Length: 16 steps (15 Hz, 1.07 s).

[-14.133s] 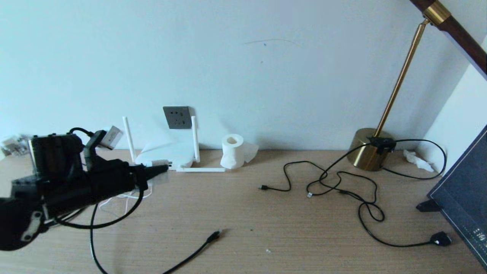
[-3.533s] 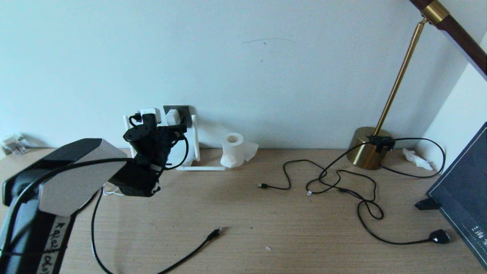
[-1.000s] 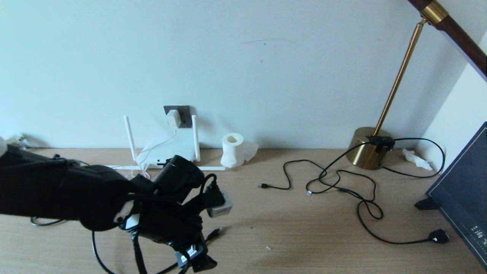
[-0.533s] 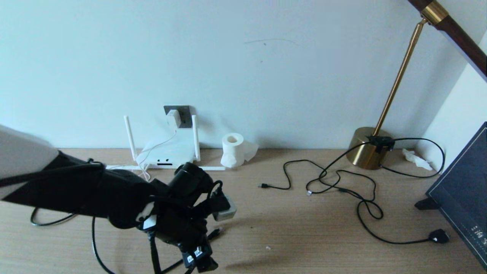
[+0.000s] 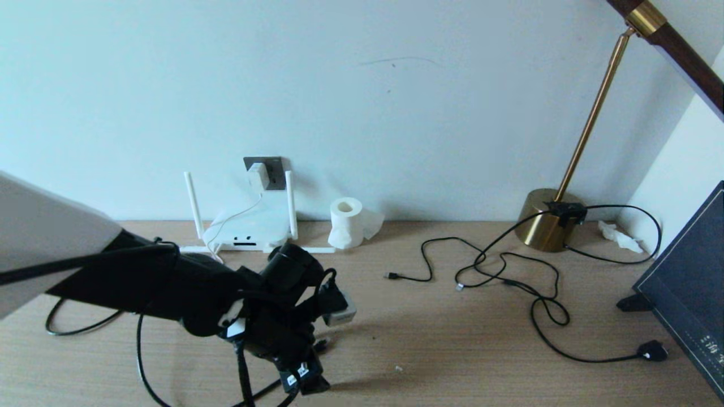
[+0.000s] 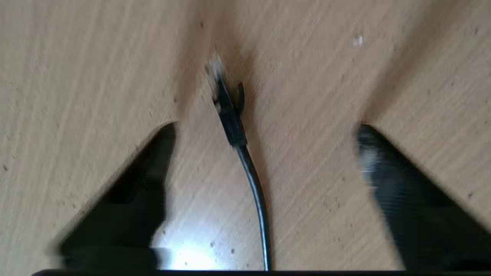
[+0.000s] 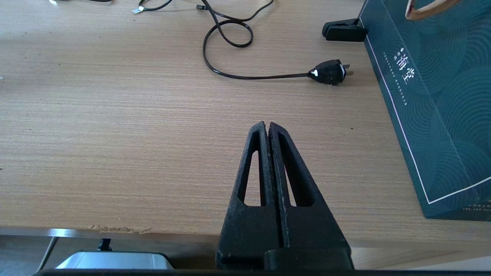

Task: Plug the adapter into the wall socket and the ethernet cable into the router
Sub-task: Pick up cable

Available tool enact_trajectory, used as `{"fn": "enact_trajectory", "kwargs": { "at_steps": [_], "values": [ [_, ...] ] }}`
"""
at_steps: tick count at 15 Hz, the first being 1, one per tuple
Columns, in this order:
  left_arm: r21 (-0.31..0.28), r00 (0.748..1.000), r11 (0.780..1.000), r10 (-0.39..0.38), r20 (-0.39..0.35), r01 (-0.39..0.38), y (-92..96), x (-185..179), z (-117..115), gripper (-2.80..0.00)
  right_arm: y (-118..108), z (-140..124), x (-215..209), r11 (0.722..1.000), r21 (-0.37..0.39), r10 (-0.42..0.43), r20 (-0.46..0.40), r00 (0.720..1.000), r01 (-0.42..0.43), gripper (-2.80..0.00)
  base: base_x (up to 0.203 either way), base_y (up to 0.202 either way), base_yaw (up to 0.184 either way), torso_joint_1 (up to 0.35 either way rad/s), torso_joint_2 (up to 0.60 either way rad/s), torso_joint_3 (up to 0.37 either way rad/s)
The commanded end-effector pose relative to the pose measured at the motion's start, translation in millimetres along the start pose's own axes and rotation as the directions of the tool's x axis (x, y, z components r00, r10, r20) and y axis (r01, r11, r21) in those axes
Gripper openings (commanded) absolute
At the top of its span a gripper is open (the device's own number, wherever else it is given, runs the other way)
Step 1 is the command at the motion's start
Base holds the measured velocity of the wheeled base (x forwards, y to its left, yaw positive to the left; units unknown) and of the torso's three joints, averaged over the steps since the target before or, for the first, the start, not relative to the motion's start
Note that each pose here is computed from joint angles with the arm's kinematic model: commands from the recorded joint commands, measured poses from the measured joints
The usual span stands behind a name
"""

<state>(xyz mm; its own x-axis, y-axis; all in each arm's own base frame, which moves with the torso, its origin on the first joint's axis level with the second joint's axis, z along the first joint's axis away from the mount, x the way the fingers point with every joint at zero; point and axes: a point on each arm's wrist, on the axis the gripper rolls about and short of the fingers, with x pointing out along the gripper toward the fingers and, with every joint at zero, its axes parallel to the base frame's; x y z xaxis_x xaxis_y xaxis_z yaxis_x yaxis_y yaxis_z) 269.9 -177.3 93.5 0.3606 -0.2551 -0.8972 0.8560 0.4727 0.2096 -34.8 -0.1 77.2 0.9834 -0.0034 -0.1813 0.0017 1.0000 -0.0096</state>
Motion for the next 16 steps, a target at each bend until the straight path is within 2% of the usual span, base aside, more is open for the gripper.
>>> {"fn": "enact_trajectory", "kwargs": {
  "at_steps": [1, 8, 12, 14, 16],
  "values": [
    [0.002, 1.0, 1.0, -0.006, -0.012, 0.006, -0.5, 5, -1, -2.8, 0, 0, 0, 1.0, 0.0, 0.0, -0.002, 1.0, 0.0, -2.8, 0.0, 0.0, 0.0, 0.0, 0.0, 0.0],
    [0.004, 1.0, 1.0, -0.011, -0.021, 0.011, -1.6, 8, -2, -2.8, 0, 0, 0, 1.0, 0.0, 0.0, -0.002, 1.0, 0.0, -2.8, 0.0, 0.0, 0.0, 0.0, 0.0, 0.0],
    [0.004, 0.998, 1.0, 0.004, -0.06, -0.003, -4.8, 10, -9, -2.8, 0, 0, 0, 1.0, 0.0, 0.0, -0.002, 1.0, 0.0, -2.8, 0.0, 0.0, 0.0, 0.0, 0.0, 0.0],
    [0.004, 0.999, 1.0, 0.025, -0.023, -0.025, -3.5, -3, -7, -2.8, 0, 0, 0, 1.0, 0.0, 0.0, -0.002, 1.0, 0.0, -2.8, 0.0, 0.0, 0.0, 0.0, 0.0, 0.0],
    [0.001, 0.996, 0.998, 0.07, 0.058, -0.07, -2.3, -34, -3, -2.8, 0, 0, 0, 1.0, 0.0, 0.0, -0.002, 1.0, 0.0, -2.8, 0.0, 0.0, 0.0, 0.0, 0.0, 0.0]
  ]
}}
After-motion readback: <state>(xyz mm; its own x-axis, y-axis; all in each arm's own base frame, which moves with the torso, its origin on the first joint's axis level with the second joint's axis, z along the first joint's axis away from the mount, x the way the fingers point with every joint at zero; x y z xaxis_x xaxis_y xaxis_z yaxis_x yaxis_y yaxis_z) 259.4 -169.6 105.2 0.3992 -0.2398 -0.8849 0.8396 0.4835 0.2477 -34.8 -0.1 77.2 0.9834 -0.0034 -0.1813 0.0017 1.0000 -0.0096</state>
